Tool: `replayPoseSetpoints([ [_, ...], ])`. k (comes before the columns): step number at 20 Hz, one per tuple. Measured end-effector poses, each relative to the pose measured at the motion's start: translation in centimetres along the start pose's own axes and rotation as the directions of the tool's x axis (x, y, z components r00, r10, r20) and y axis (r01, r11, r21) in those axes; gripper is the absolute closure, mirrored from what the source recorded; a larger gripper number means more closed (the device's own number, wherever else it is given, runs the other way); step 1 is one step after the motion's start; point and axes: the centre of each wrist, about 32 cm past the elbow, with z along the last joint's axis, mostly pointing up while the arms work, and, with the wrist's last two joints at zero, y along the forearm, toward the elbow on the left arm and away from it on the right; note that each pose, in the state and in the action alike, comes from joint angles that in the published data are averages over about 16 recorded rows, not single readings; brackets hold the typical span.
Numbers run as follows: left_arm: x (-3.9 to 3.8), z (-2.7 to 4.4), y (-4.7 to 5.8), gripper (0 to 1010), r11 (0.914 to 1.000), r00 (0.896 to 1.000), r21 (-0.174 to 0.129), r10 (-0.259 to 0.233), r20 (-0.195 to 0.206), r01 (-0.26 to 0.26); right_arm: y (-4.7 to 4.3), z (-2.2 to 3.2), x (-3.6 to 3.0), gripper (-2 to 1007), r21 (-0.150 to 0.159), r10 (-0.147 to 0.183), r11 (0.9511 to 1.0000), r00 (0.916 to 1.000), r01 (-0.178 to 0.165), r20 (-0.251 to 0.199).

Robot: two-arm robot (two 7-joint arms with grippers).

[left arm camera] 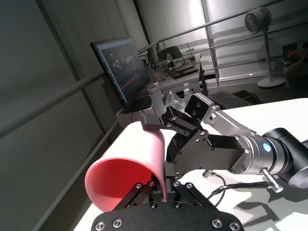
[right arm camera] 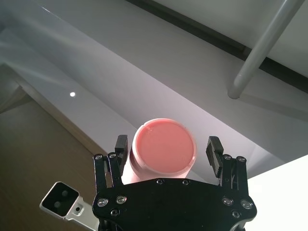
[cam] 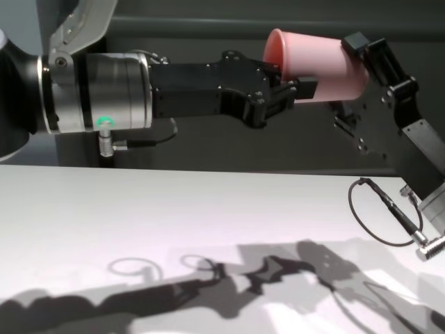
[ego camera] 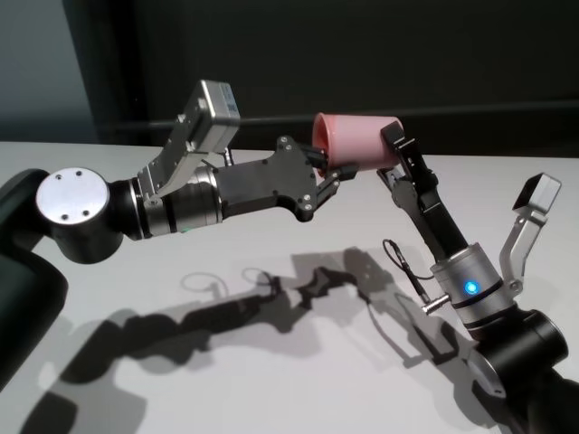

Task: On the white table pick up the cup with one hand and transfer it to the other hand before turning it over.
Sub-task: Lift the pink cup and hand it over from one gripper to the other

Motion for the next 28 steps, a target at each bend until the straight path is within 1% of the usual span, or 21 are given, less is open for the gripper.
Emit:
replayPoseSetpoints([
  [13,0.0,0.0,0.0,962,1.0,1.0,0.0,0.0,0.0,0.0,0.43,-0.04,-0.22,5,-0.003,0.02,0.9998,0.9998,-0.02,-0.003],
  [20,0.0,0.0,0.0,962,1.0,1.0,0.0,0.0,0.0,0.0,0.38,-0.12,-0.23,5,-0.001,0.026,0.9997,0.9996,-0.026,-0.008],
  [28,0.0,0.0,0.0,962,1.0,1.0,0.0,0.0,0.0,0.0,0.22,-0.3,-0.09,5,0.0,0.025,0.9997,0.9996,-0.025,-0.014],
])
